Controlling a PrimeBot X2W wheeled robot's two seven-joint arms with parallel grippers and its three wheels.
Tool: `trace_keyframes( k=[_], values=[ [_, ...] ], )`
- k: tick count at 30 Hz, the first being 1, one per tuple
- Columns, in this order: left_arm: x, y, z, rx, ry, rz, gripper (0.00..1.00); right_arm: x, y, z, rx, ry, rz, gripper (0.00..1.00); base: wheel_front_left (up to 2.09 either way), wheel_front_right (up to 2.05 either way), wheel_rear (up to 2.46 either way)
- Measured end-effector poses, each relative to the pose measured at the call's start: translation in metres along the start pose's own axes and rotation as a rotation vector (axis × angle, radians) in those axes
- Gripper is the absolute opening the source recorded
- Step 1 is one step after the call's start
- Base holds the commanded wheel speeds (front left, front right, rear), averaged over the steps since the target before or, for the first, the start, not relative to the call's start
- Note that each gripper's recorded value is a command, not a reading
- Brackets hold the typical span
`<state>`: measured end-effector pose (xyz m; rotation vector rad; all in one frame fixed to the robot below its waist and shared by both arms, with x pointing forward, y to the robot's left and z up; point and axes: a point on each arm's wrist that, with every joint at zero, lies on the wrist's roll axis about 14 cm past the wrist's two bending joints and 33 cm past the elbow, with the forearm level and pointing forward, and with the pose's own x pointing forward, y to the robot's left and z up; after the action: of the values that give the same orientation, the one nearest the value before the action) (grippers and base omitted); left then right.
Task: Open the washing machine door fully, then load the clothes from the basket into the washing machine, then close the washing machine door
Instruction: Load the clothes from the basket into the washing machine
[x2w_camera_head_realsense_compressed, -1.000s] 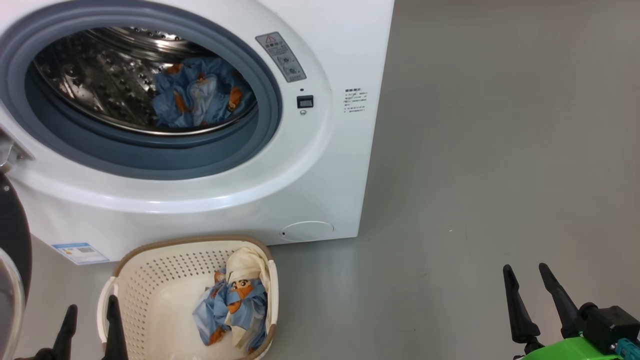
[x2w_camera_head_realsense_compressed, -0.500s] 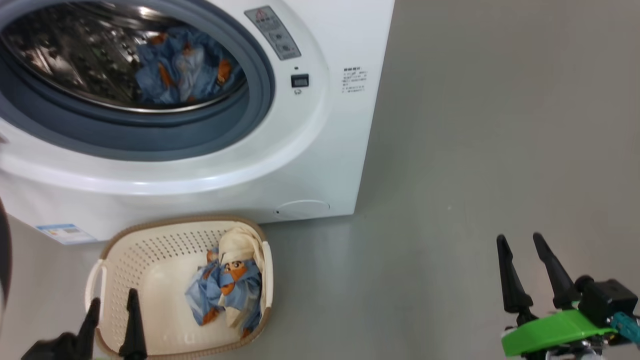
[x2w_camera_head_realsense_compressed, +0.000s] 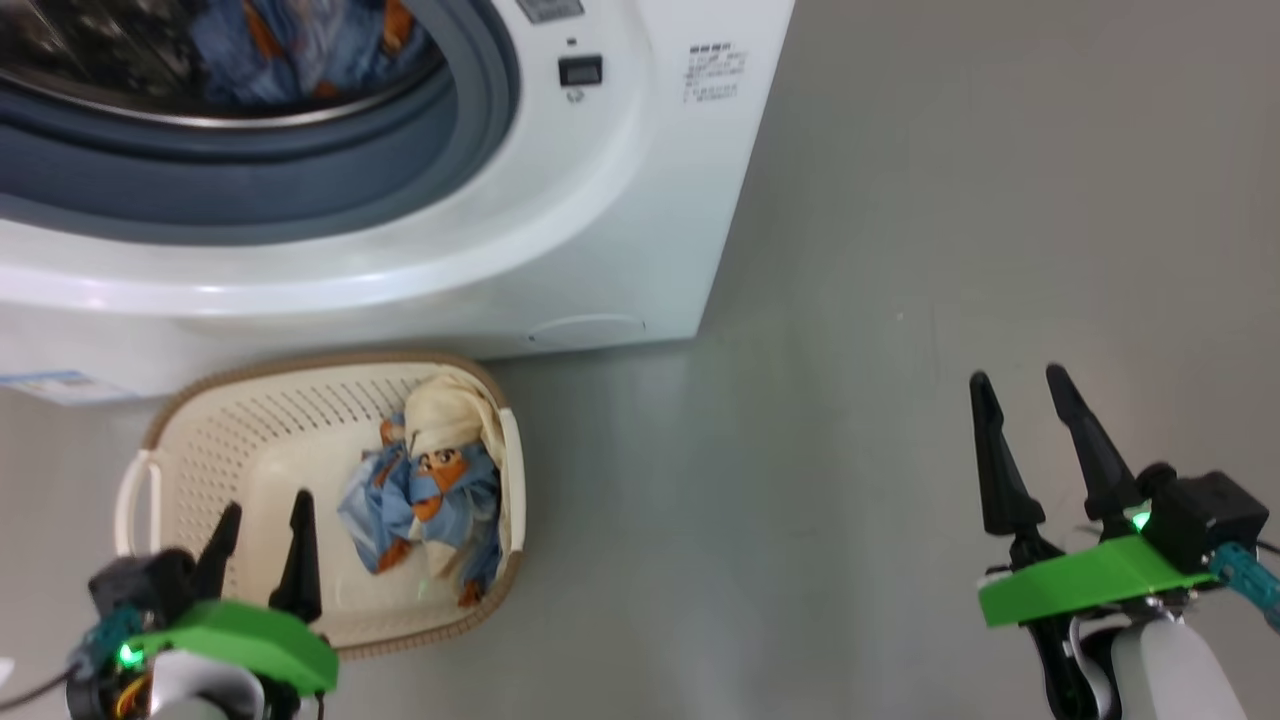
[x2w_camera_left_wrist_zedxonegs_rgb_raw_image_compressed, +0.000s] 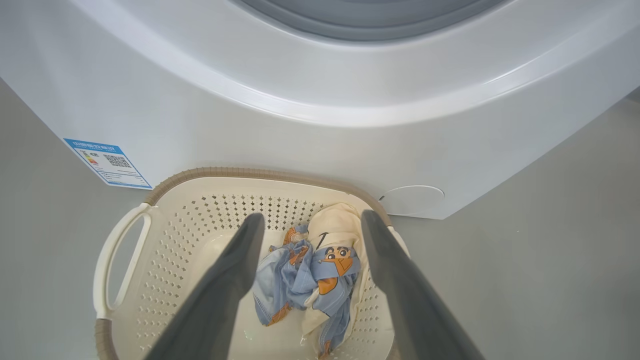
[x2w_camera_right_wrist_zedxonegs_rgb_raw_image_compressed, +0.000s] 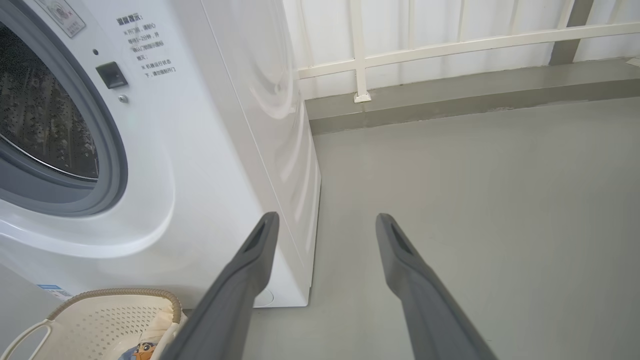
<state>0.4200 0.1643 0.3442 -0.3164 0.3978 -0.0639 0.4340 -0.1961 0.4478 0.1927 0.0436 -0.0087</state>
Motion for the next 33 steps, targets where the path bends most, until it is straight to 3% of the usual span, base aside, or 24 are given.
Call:
trace_keyframes(
  k=[16, 33],
  values=[
    [0.068, -0.009, -0.069, 0.016, 0.225, -0.08, 1.0, 0.043, 0.001, -0.058, 0.002, 0.104, 0.02, 1.0, 0.0, 0.0, 0.0],
    [0.109, -0.004, -0.137, 0.035, 0.417, -0.121, 1.0, 0.068, -0.001, -0.12, 0.015, 0.206, 0.034, 1.0, 0.0, 0.0, 0.0]
  ],
)
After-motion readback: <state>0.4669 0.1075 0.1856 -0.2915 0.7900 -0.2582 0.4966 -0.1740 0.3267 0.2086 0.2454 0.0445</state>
